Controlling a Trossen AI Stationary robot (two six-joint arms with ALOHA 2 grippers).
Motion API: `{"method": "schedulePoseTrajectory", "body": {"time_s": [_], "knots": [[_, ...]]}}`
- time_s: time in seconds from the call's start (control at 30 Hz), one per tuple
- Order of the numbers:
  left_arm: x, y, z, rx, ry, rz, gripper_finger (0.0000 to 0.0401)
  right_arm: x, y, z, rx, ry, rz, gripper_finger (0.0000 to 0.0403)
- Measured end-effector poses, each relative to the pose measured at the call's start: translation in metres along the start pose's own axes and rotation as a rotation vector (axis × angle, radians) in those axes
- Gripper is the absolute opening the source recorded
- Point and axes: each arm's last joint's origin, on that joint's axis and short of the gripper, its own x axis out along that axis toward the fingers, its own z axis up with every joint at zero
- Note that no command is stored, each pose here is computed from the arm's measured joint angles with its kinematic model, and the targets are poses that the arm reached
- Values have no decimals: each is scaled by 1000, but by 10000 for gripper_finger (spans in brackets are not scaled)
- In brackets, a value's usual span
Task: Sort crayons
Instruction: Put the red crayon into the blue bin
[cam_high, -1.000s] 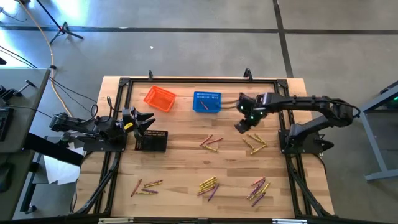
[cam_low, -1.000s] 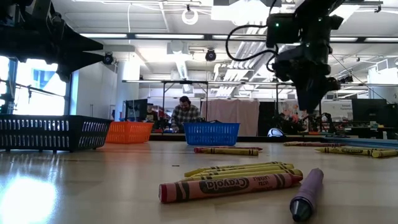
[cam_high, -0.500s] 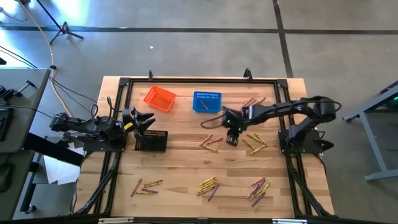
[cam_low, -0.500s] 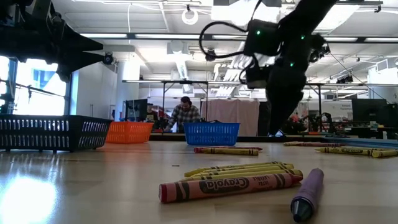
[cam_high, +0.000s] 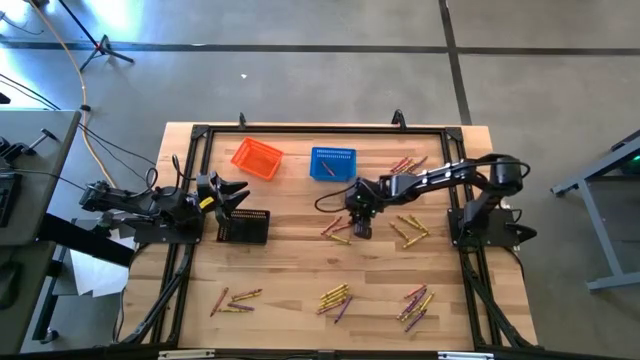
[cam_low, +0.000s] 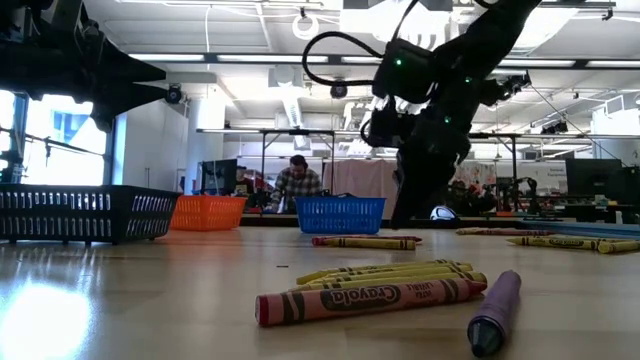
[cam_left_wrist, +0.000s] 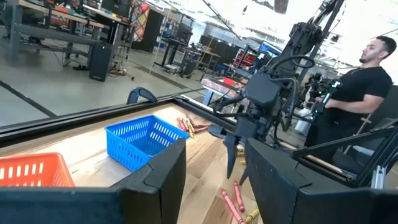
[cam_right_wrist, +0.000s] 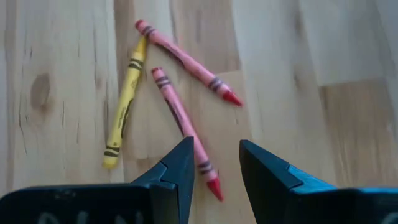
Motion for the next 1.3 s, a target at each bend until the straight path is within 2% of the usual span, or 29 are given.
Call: {"method": "schedulePoseTrajectory", "body": {"time_s": [0.13,0.4,0.5,0.67,0.8,1.07,1.13,1.2,1.3], "knots": [[0,0,0,0,0,0,155,11,5,-3,-62,20,17,114],[0,0,0,0,0,0,155,21,12,-3,-92,16,-7,112],[0,0,0,0,0,0,155,21,12,-3,-82,16,-21,95],[0,0,0,0,1,0,155,21,12,-4,-55,25,-12,43],[0,0,0,0,0,0,155,21,13,-6,-26,53,49,9],[0,0,0,0,0,-1,155,9,18,-11,-5,117,158,11],[0,0,0,0,0,-1,155,1,19,-4,-28,93,159,6],[0,0,0,0,0,-1,155,-14,17,13,-64,3,155,5],[0,0,0,0,0,-1,155,-29,10,32,-99,-79,63,11]]}}
